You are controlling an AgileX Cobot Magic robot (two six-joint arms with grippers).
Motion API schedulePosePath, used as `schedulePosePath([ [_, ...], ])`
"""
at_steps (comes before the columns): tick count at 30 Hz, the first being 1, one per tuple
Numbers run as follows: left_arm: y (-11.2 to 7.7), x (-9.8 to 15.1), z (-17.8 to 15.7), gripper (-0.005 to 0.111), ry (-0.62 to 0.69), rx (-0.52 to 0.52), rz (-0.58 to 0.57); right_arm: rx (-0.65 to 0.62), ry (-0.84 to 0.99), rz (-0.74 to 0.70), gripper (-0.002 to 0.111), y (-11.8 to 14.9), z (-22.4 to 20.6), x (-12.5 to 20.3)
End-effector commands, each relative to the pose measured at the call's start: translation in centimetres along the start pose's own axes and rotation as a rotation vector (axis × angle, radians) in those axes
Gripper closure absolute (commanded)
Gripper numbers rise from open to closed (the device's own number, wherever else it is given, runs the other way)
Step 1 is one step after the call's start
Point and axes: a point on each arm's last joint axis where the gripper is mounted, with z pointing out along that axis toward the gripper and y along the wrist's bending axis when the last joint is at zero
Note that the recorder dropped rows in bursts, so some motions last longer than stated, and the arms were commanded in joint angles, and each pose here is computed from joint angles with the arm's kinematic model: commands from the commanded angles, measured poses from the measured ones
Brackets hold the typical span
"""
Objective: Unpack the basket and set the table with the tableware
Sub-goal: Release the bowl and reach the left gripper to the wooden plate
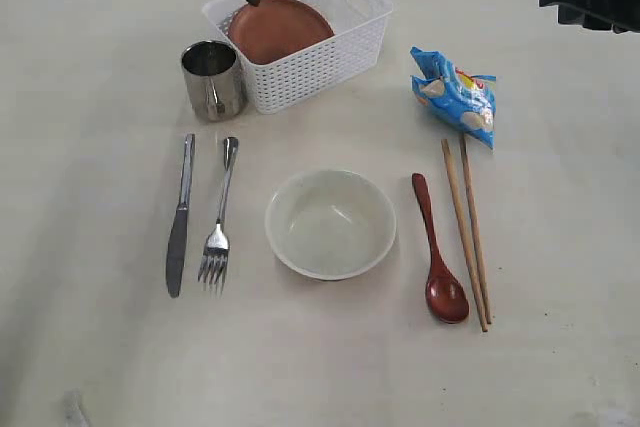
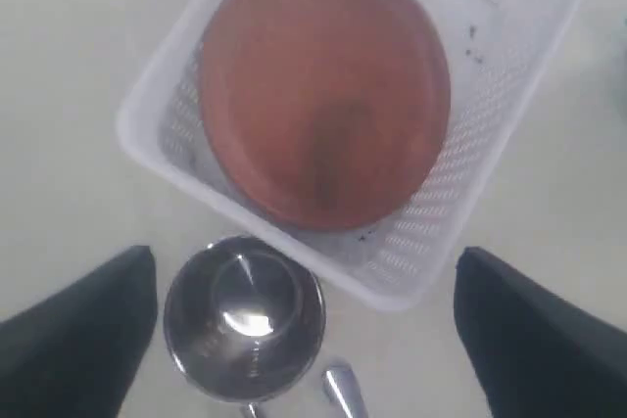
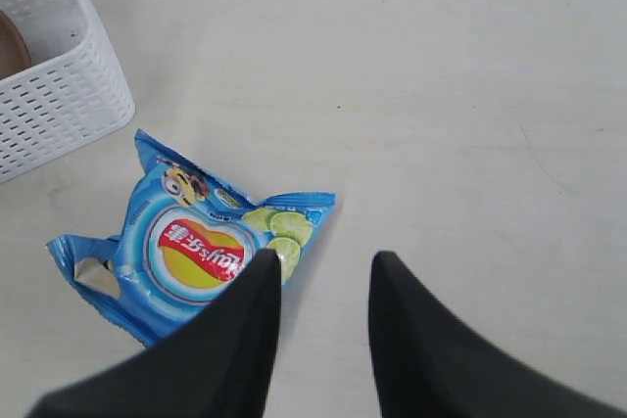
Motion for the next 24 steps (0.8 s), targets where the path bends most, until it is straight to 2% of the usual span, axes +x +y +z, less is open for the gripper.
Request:
schedulePosePath([
  [1, 0.1, -1.4, 3.6, 0.029, 0.137, 0.068, 0.099, 0.008, -0.013, -0.001, 0.078, -0.2, -0.2, 0.0],
  [4, 0.3, -3.2, 6.0, 0.029, 0.145, 0.071, 0.122, 0.009, -0.015, 0.000, 0.078, -0.2, -0.2, -0.1],
  [8, 0.6, -4.1, 7.7, 0.029, 0.129, 0.051, 0.163, 0.012, -0.020, 0.000, 0.078, -0.2, -0.2, -0.1],
  [11, 1.3, -4.2, 8.6, 0.029, 0.134, 0.004, 0.187, 0.013, -0.024, 0.000, 0.078, -0.3, -0.2, -0.1],
  [18, 3.6, -3.7, 10.2, 0.029, 0.156, -0.011, 0.148, 0.016, -0.029, 0.000, 0.078, -0.3, -0.2, -0.2],
  [24, 3.8, -3.7, 11.2, 0.031, 0.126, -0.017, 0.144, 0.017, -0.032, 0.001, 0.078, -0.3, -0.2, -0.2],
])
